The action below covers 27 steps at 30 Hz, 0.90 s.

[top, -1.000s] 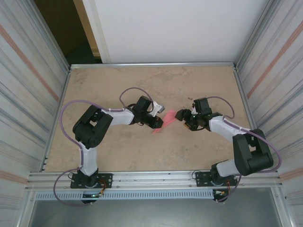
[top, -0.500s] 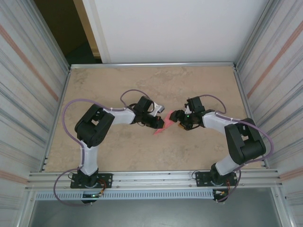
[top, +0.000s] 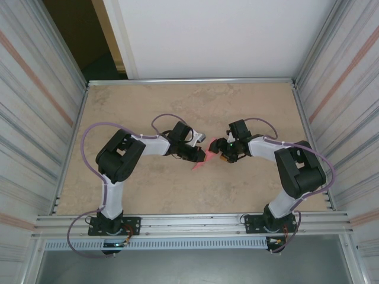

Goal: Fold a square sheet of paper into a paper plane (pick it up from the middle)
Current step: Fold the wing for the fifth time at the center of the table.

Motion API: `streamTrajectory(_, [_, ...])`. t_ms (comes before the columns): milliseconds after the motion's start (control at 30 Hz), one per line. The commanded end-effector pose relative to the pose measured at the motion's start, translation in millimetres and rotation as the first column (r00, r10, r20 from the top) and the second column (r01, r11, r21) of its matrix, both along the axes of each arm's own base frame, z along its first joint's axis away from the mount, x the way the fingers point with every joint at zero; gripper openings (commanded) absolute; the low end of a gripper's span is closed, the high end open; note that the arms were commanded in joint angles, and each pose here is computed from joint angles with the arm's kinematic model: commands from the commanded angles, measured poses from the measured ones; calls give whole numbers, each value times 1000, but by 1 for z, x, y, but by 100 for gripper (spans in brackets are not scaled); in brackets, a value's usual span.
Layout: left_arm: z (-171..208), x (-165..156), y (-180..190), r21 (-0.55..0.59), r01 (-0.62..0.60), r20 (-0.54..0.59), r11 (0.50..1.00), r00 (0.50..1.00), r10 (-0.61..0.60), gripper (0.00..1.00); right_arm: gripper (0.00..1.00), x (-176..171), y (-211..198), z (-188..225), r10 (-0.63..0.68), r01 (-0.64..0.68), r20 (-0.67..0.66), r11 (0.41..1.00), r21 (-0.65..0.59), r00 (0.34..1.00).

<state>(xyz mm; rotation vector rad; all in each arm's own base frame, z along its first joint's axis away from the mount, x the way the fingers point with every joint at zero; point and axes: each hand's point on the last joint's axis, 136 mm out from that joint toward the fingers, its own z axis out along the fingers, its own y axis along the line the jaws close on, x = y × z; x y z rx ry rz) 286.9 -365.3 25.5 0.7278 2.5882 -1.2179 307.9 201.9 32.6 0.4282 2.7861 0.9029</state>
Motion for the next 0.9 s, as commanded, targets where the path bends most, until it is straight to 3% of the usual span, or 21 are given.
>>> streamTrajectory(0, [-9, 0, 2, 18, -8, -45, 1000, 999, 9, 11, 64, -1, -1, -5, 22, -23, -13, 999, -39, 1000])
streamTrajectory(567, [-12, -4, 7, 33, -20, -54, 999, 998, 22, 15, 62, -4, -7, -32, 16, -28, -90, 991, -134, 996])
streamTrajectory(867, [20, -1, 6, 0, -35, -13, 999, 999, 35, 20, 63, -7, -10, -40, 7, -25, -119, 988, -155, 993])
